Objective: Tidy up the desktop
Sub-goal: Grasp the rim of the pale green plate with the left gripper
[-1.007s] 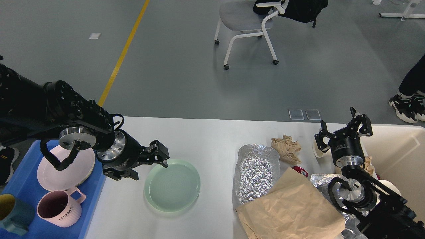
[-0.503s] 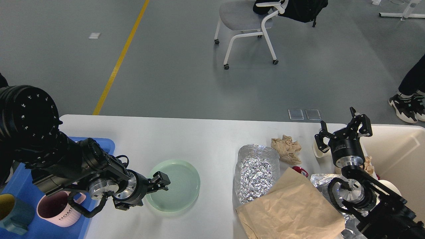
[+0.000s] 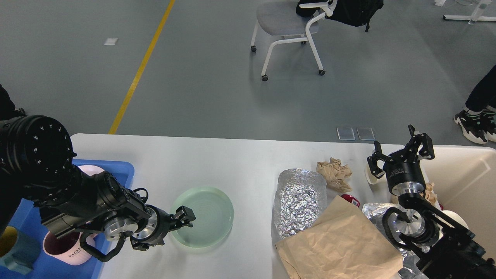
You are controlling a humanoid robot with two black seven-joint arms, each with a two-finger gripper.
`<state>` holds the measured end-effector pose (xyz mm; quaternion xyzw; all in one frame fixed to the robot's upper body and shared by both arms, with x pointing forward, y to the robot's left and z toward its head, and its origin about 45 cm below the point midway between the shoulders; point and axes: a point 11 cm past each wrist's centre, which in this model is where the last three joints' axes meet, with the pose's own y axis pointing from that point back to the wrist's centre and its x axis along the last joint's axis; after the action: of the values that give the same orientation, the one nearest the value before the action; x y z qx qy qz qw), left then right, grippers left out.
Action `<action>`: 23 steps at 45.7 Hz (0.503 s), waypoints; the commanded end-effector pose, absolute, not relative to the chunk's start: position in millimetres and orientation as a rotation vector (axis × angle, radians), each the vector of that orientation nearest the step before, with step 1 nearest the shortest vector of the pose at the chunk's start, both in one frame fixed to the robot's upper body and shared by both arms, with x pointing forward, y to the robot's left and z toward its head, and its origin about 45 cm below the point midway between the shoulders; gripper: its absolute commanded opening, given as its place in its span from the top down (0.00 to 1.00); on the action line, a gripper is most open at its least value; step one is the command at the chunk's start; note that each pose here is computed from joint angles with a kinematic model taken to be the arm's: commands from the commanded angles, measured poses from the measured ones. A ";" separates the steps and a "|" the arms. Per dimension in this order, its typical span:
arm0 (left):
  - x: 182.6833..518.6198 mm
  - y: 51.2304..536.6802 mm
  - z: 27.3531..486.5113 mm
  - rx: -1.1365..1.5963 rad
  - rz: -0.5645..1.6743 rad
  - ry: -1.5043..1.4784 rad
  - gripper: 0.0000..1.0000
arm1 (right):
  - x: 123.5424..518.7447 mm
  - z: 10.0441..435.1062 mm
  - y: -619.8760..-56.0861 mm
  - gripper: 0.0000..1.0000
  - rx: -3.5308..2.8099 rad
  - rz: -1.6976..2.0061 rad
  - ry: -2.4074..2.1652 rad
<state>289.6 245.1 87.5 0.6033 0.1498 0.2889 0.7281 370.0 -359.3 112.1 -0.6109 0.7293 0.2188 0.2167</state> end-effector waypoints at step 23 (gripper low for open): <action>293.2 245.6 75.8 1.309 0.763 0.325 0.40 | 370.0 112.0 -359.3 0.00 -1.693 0.608 2.021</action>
<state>291.4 245.6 76.2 0.5919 0.1491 0.3430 0.7140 370.0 -359.4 112.1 -0.6110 0.7293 0.2189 0.2165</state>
